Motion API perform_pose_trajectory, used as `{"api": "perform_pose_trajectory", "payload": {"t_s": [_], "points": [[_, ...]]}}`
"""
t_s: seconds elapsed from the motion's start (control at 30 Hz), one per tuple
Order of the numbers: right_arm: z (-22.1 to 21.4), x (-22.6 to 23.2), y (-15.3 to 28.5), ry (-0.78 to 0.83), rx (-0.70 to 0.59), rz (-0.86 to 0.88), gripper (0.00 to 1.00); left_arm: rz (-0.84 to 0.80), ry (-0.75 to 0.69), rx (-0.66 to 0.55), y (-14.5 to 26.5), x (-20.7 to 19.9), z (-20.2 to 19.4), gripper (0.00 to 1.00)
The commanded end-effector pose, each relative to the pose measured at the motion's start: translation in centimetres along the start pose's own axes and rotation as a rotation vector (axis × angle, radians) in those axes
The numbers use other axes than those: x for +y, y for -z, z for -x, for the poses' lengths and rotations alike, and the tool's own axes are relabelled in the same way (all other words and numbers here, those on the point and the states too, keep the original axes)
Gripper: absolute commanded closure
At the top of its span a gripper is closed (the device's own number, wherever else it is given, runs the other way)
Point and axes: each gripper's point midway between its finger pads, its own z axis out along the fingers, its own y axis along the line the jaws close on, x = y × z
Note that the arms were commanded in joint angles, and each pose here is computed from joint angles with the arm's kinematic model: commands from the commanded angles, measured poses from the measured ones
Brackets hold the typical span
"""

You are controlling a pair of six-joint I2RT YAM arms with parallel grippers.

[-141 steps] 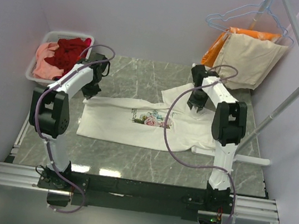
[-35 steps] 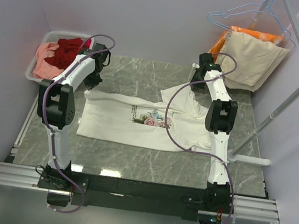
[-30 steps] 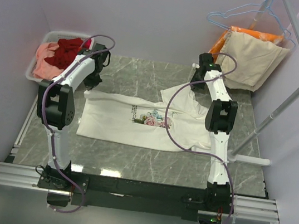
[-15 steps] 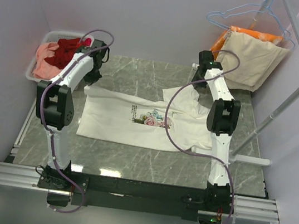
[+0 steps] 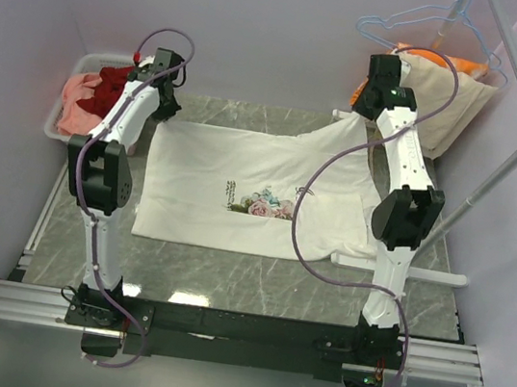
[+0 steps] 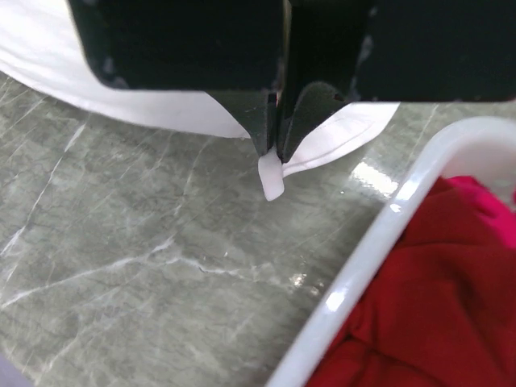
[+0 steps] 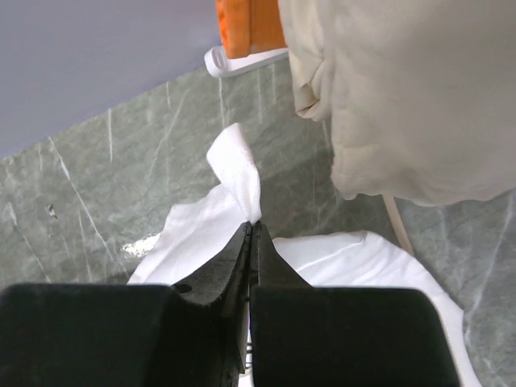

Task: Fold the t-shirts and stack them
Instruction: Fold the tshirt

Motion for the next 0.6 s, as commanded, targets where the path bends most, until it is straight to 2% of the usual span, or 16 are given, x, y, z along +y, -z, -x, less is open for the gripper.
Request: {"api": "perform_pose_trajectory", "payload": {"t_s": [0.0,0.13,0.23,0.4,0.57], "points": [[2.1,-1.3,1.9,0.005,-0.077,-0.039,1.0,-0.082,-0.02,-0.004,-0.4,-1.8,0.4,0.99],[2.5,-1.9,3.3,0.01,-0.095,-0.039,1.0,-0.072,-0.02,0.005,-0.8,-1.7,0.2,0.99],[1.5,-2.4,3.4,0.015,-0.056,-0.052,1.0,-0.05,-0.013,0.0,-0.8,-1.3,0.1,0.99],[-2.3,-3.5,3.4,0.021,0.058,-0.072,1.0,0.01,0.011,-0.023,0.6,0.6,0.2,0.99],[-5.7,-5.2,4.7,0.006,0.131,-0.101,1.0,0.086,-0.014,0.024,1.1,3.3,-2.1,0.99]]}}
